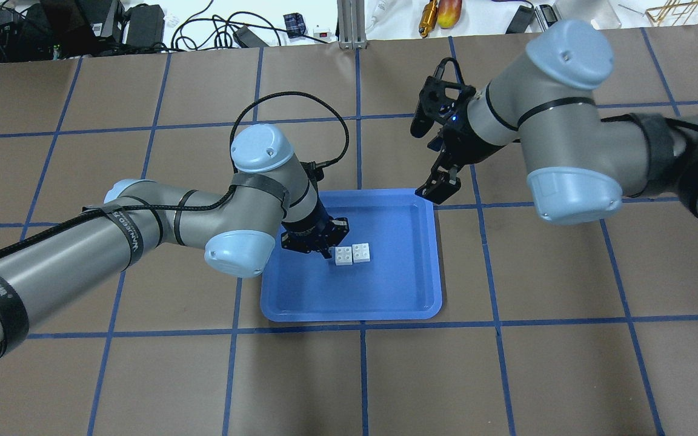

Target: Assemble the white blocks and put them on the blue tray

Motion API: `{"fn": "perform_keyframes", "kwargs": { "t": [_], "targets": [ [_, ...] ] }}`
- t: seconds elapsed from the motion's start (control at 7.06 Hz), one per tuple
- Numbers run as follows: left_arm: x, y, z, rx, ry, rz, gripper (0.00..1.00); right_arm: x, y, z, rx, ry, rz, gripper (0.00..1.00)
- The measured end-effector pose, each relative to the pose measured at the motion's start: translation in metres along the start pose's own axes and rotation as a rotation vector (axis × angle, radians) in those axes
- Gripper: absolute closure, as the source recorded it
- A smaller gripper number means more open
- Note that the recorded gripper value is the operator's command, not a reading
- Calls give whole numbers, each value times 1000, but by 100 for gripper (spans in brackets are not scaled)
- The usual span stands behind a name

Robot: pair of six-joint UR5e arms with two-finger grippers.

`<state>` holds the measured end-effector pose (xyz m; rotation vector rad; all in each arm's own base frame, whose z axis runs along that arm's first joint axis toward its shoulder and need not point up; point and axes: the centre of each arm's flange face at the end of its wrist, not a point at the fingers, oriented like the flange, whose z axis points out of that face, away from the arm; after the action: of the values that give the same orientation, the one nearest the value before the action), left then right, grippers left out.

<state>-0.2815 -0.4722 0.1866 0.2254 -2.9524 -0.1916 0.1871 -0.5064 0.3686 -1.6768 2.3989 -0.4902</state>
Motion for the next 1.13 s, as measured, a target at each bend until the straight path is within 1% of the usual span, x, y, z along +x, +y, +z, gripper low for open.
{"fn": "perform_keyframes", "kwargs": {
  "t": [0.14, 0.28, 0.42, 0.57, 0.71, 0.85, 0.99, 1.13],
  "targets": [
    [4, 3, 3, -4, -2, -12, 100, 6, -2, -38, -70, 55, 58, 0],
    [7, 5, 5, -6, -4, -16, 100, 6, -5, -73, -142, 86, 119, 0],
    [9, 5, 6, -4, -3, -18, 100, 0, -10, -107, -187, 111, 188, 0],
    [10, 6, 7, -3, 2, -21, 100, -11, -14, -136, -194, 150, 299, 0],
    [11, 6, 6, -3, 7, -22, 100, -19, -15, -151, -187, 180, 417, 0],
    [12, 5, 5, 0, 10, -18, 100, -19, -14, -156, -197, 213, 540, 0],
    [13, 4, 3, 5, 13, -11, 100, -18, -11, -159, -222, 249, 636, 0],
    [15, 2, -2, 14, 18, -7, 100, -18, -10, -162, -237, 267, 718, 0]
  ]
}}
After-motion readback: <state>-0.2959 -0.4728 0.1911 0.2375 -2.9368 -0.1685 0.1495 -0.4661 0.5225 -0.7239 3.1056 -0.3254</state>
